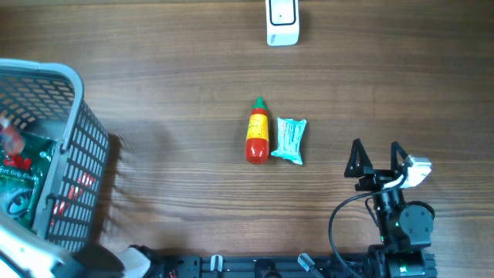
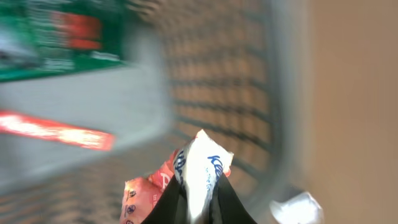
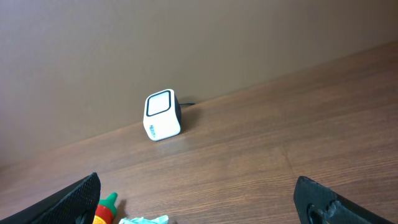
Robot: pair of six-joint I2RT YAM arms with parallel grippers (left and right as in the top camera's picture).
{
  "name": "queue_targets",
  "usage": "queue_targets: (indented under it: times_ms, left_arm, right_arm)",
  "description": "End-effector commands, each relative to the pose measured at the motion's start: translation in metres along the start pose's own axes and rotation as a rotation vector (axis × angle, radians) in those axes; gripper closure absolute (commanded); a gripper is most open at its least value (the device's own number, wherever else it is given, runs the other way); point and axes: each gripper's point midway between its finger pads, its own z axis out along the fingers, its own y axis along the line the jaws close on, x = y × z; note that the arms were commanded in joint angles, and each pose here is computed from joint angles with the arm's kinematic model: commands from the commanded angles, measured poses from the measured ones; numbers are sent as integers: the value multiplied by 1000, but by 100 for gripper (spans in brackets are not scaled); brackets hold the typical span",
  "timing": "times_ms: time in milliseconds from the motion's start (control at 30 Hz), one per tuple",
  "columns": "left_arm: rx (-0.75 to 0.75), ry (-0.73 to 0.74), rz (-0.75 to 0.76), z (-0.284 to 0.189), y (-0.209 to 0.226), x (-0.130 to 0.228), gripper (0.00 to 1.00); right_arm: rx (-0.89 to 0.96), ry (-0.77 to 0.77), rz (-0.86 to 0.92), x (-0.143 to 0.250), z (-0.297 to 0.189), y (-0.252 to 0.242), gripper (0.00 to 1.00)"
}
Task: Scan the item barcode
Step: 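Place the small red box left of the sauce bottle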
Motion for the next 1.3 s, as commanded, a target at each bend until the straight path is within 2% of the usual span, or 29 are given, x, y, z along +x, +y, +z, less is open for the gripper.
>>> queue_targets:
  times_ms: [0,133,233,367,400,500,567,633,667,700,733,767,800,833,867,967,1067,1133,1267]
  left_arm:
    - [468,163,312,-52,-97,79,96]
    - [591,304,729,-71,-134,181,96]
    - [446,427,893,-41,-131,257,96]
    - [353,471,1046,5,-118,313,96]
    - [313,515,1075,36,-108,346,96]
    - [203,541,1079,101,-81,395,96]
    - [132,571,1065,132,-63,419,96]
    - [-38,543,991,165,-38,428,96]
    - [-75,541,977,174,-32,432,96]
    - [-144,549,941,191,-19,443,86]
    - [-174,551,912,198,-14,446,80]
    - [-199,551,880,203,-10,448,66]
    - [-197,548,881,204,-10,448,48]
    - [-190,533,883,204,-14,446,20]
    - [-170,522,880,198,-21,443,2]
    - [-92,418,884,169,-59,420,0]
    - [33,268,966,118,-109,386,0]
    - [98,26,954,63,-148,331,0]
    - [203,-221,807,-17,-172,254,0]
  right_arm:
    - [8,-11,-11,-2,0,-1,0]
    - [8,-11,-11,-2,0,-1,0]
    - [8,-11,-11,-2,0,-1,0]
    - [8,-11,-11,-2,0,-1,1]
    - [8,-11,-11,-2,0,-1,0]
    - [8,-11,-11,-2,0,-1,0]
    - [8,-11,-11,-2,0,-1,0]
    - [8,-11,-11,-2,0,-1,1]
    - [8,-11,-11,-2,0,-1,0]
    - [8,-11,-11,-2,0,-1,0]
    - [8,-11,-12,-2,0,-1,0]
    - [8,-11,-11,-2,0,-1,0]
    - [8,-11,-12,-2,0,-1,0]
    - [8,-11,-11,-2,0,-1,0]
    - [8,-11,-11,-2,0,-1,0]
    - [8,-11,-11,-2,0,-1,0]
    - [8,-11,-11,-2,0,-1,0]
    - [8,-11,-11,-2,0,-1,0]
    - [8,-11,-11,-2,0,-1,0]
